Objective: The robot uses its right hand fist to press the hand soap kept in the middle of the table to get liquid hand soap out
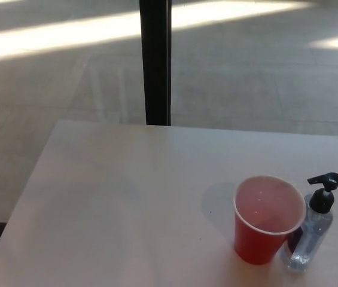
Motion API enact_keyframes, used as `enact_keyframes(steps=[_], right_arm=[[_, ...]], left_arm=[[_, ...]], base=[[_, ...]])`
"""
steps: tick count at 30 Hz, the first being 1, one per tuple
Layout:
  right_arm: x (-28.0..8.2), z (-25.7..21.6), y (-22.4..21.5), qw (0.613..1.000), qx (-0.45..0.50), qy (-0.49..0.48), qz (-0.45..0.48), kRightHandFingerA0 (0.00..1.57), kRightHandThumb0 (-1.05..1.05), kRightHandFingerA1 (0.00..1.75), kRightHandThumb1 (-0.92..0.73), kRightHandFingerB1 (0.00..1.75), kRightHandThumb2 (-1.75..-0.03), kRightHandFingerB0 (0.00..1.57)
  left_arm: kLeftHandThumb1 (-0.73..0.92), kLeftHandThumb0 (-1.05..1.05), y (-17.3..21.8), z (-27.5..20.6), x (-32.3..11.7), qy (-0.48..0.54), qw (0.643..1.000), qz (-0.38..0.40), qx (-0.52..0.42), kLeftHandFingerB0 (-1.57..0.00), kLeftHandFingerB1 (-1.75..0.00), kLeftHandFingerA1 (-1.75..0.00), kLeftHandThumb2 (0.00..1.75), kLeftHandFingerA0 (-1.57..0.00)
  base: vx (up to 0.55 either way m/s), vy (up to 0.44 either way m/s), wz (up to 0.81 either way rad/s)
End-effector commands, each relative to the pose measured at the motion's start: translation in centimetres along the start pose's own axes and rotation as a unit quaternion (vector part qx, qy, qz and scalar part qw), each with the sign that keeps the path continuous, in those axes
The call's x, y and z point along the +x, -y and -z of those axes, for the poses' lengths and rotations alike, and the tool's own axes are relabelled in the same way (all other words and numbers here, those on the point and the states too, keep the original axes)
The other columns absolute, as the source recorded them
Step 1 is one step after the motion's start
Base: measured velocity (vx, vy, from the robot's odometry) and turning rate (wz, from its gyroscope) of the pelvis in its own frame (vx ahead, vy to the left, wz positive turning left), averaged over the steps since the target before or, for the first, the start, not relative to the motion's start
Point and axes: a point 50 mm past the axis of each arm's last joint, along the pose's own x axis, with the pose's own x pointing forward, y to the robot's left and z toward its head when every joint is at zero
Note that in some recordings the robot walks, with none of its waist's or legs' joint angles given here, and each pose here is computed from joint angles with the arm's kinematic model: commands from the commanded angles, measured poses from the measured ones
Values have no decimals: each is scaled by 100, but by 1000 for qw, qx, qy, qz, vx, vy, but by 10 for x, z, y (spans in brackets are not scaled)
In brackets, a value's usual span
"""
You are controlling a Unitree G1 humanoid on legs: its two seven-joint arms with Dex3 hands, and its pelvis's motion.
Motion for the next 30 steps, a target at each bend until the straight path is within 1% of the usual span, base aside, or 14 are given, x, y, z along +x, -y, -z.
enact_keyframes(steps=[1, 3, 4, 5, 7, 11, 12, 14, 16, 21, 22, 27, 28, 30], right_arm=[[-2, 19, 5, 999, 7, -44, -3, 48, -54, 91, -79, 57, -64, 28], [-3, 26, 5, 998, 11, -66, -7, 54, -54, 105, -80, 71, -64, 33], [-3, 29, 2, 998, -2, -69, -14, 32, -52, 83, -82, 50, -64, 18], [-4, 35, -1, 997, -46, -57, -19, 35, -53, 69, -60, 56, -99, 22], [-6, 40, -3, 997, -31, -58, -37, 18, -48, 59, -78, 53, -62, 40], [-11, 46, -4, 996, -35, -72, -47, 25, -48, 65, -75, 60, -63, 46], [-12, 49, -3, 995, -41, -76, -48, 24, -52, 63, -55, 63, -95, 38], [-13, 56, 5, 993, -75, -74, -61, 24, -51, 64, -72, 53, -60, 40], [-15, 61, 9, 991, -90, -70, -68, 19, -57, 60, -52, 57, -91, 28], [-17, 65, 12, 988, -111, -77, -73, 21, -53, 55, -72, 44, -61, 24], [-16, 64, 10, 987, -126, -70, -73, 29, -67, 64, -56, 55, -92, 28], [-16, 63, 5, 988, -107, -73, -85, 26, -58, 61, -72, 45, -61, 24], [-15, 62, 5, 986, -124, -70, -82, 33, -55, 66, -52, 53, -95, 16], [-17, 61, 3, 986, -128, -66, -82, 33, -58, 67, -72, 47, -61, 26]], left_arm=[[42, 2, -3, 7, 0, 1, 1000, -3, -9, -65, -105, -164, 121, -89], [43, 1, -4, 9, 0, -7, 1000, -1, -9, -54, -96, -142, 115, -77], [45, -2, -4, 11, 0, -12, 1000, -1, -16, -52, -98, -135, 113, -69], [44, -2, -4, 13, 0, -13, 1000, 8, -24, -47, -93, -125, 113, -67], [45, -4, -3, 14, -1, -16, 1000, 16, -12, -47, -90, -114, 111, -61], [45, -6, -3, 14, -1, -15, 1000, 24, 2, -50, -89, -116, 111, -66], [45, -7, -4, 15, -2, -16, 1000, 24, 13, -53, -88, -113, 110, -67], [47, -5, -9, 17, -2, -20, 999, 18, 26, -57, -85, -105, 109, -74], [45, -5, -12, 20, -3, -18, 999, 19, 38, -60, -85, -105, 111, -74], [42, -1, -16, 22, -3, -19, 998, 23, 49, -59, -85, -107, 115, -73], [52, -2, -14, 21, -3, -22, 999, 14, 48, -68, -83, -90, 114, -77], [49, -2, -12, 17, -3, -21, 999, 17, 44, -70, -84, -90, 112, -78], [44, -3, -12, 17, -3, -18, 999, 19, 39, -60, -87, -101, 112, -73], [44, -7, -12, 17, -4, -16, 999, 24, 37, -65, -84, -92, 110, -76]], base=[[0, 0, 0], [0, 0, 0], [0, 0, 0], [0, 0, 0], [0, 0, 0], [0, 0, 0], [0, 0, 0], [0, 0, 0], [0, 0, 0], [0, 0, 0], [0, 0, 0], [0, 0, 0], [0, 0, 0], [0, 0, 0]])
